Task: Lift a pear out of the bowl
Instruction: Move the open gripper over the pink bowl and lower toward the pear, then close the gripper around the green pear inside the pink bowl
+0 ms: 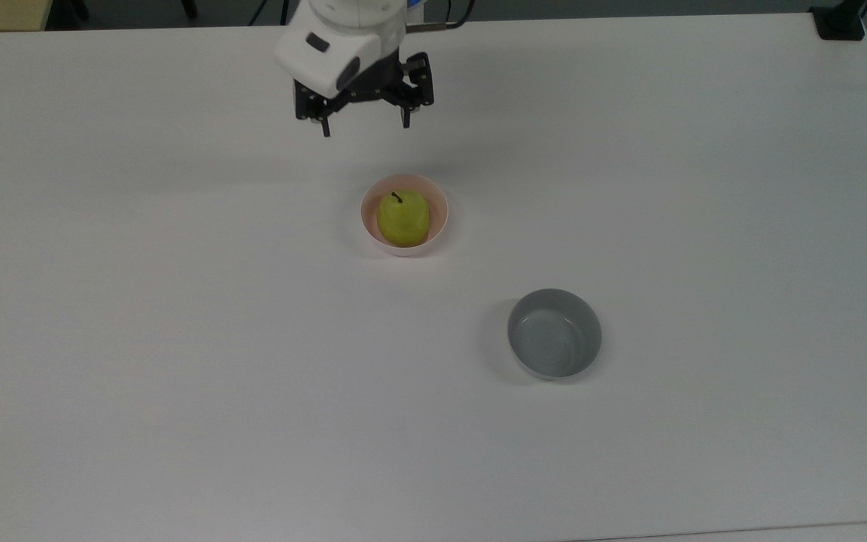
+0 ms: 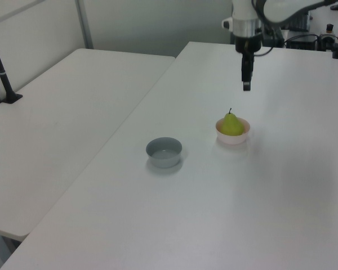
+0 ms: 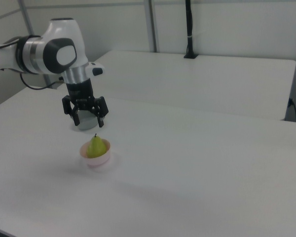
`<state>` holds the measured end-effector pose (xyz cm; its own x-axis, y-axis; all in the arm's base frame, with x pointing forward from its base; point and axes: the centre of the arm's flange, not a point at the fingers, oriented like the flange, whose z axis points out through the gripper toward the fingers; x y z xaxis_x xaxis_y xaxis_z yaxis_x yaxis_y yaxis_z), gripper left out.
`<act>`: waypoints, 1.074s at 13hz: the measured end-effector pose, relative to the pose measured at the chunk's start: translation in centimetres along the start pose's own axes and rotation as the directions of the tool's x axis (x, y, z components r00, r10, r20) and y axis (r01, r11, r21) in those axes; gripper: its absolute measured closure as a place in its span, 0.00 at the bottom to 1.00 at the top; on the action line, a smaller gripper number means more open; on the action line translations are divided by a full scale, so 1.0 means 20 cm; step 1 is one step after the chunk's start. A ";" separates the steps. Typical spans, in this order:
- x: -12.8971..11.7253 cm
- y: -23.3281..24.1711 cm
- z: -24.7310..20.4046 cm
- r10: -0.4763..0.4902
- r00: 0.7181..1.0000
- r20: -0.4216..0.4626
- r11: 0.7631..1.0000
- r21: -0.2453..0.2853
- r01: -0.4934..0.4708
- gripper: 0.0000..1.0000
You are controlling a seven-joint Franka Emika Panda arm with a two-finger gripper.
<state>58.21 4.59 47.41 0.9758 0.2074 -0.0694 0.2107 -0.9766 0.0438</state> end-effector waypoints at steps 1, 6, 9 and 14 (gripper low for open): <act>0.01 -0.02 0.05 -0.026 1.000 0.001 1.000 0.000 0.026 0.00; 0.15 -0.17 0.40 -0.116 0.993 0.017 0.993 -0.011 0.116 0.00; 0.20 -0.21 0.52 -0.132 0.991 0.010 0.991 -0.016 0.132 0.00; 0.22 -0.24 0.62 -0.168 0.985 0.033 0.984 -0.049 0.170 0.07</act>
<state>60.86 9.49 34.49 0.9239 0.3668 -0.1090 0.3759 -0.9232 0.0800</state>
